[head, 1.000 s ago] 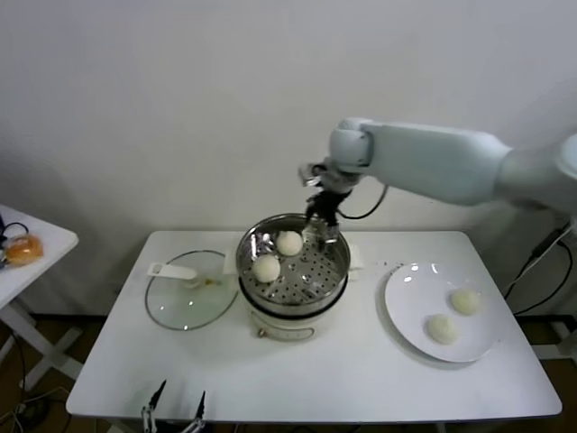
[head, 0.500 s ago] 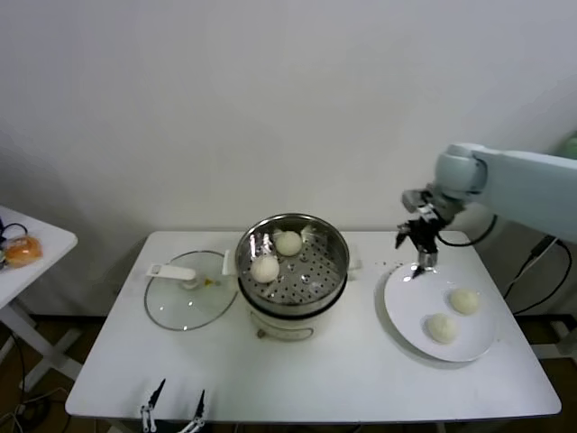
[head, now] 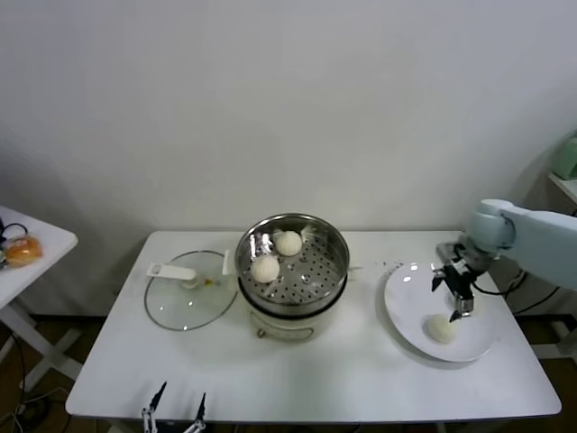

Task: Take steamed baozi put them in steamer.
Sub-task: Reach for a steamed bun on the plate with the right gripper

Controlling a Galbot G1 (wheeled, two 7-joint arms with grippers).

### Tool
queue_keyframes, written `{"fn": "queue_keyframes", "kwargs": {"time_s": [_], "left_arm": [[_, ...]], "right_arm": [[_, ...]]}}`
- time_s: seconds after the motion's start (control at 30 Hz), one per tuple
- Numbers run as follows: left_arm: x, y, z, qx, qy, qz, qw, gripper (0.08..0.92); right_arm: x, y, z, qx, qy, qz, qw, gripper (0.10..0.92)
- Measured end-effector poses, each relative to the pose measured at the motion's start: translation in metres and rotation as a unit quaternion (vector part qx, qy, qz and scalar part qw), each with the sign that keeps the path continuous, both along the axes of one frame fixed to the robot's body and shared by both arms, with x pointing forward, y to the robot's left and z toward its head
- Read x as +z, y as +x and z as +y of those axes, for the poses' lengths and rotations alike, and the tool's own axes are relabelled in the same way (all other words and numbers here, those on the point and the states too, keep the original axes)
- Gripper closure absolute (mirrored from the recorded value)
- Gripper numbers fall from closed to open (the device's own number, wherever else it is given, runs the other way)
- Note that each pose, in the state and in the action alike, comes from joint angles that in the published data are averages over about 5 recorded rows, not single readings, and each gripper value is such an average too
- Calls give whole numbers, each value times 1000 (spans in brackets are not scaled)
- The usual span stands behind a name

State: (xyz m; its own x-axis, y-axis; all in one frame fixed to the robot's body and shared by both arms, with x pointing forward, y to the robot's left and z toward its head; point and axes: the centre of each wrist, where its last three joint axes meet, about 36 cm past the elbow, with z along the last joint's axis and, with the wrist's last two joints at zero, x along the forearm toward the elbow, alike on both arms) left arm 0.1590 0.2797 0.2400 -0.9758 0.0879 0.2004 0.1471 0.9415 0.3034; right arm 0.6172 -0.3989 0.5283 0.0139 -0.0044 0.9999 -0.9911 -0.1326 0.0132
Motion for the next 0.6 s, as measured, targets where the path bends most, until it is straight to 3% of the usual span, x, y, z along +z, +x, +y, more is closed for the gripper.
{"fn": "queue_keyframes", "kwargs": {"time_s": [0.6], "left_arm": [[-4,-2,0,-1,1,3,1000,177]], "right_arm": [[-61,-11,-14,-12,-11,-2,1000,205]]}}
